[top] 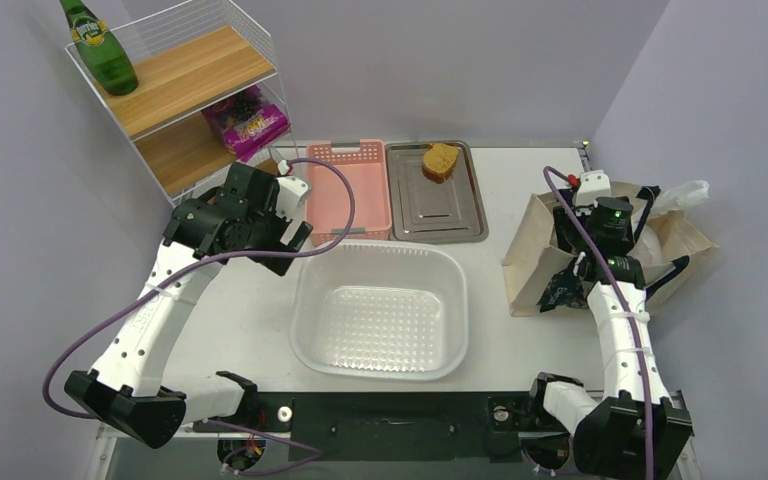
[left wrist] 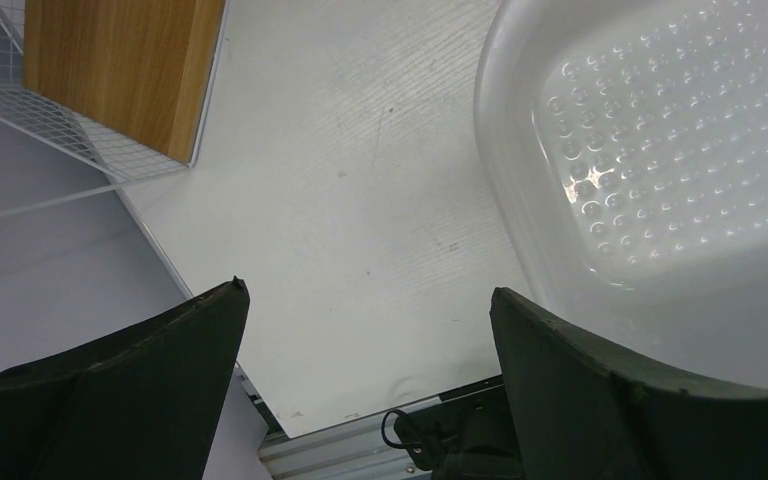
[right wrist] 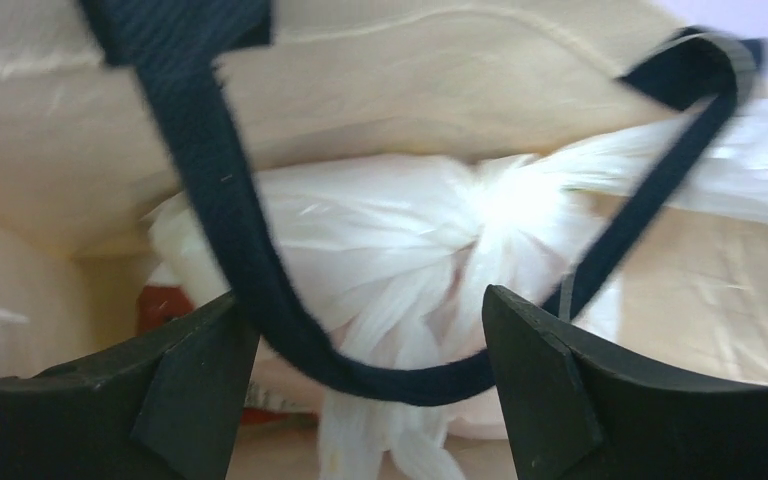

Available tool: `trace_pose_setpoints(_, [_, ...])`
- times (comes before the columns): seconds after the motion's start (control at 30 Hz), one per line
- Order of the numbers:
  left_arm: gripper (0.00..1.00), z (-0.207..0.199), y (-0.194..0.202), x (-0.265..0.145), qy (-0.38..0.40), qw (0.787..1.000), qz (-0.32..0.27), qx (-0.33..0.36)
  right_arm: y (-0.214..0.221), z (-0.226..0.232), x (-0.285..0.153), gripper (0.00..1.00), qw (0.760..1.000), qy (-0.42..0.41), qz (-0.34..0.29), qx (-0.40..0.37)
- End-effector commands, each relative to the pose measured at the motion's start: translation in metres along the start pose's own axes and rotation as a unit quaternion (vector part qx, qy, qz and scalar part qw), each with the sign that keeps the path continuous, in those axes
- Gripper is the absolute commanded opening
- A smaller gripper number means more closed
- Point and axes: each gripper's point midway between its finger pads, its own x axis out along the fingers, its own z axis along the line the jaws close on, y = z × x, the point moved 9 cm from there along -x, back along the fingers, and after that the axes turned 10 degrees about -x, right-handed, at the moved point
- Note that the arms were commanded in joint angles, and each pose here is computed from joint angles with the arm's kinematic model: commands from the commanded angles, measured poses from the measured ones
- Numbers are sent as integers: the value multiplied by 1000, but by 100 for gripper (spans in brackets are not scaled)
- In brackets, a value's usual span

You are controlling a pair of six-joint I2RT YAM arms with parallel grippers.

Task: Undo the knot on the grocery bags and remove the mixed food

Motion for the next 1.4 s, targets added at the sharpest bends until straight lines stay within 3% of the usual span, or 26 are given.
trace_pose_setpoints(0.0, [91,1,-1,-7,-6,1000,-23,-11,-28,-37,-17,76,981,170,-83,37])
trace_pose_setpoints(0.2, [91,-2,-2,-3,5,1000,-18,-16,-53,-65,-54,75,949,257,-179,37])
trace_pose_setpoints(0.33, [91,-4,-5,-2,12,1000,-18,-18,-67,-76,-65,75,938,276,-207,22])
trace_pose_setpoints(0.7, [91,-5,-8,2,15,1000,-14,-14,-135,-110,-42,81,930,271,-247,8])
trace_pose_setpoints(0.97, [91,-4,-3,4,13,1000,-10,-4,-185,-107,17,90,952,149,-263,-48])
trace_pose_setpoints(1.1, [91,-4,-1,3,16,1000,-6,7,-196,-103,30,91,968,86,-233,-44])
trace_pose_setpoints(1.2, [91,-5,-1,1,25,1000,-6,16,-195,-104,18,91,974,60,-219,-23])
trace_pose_setpoints(1.37, [91,-10,4,-3,63,997,-8,36,-177,-99,-47,92,980,-37,-195,-24])
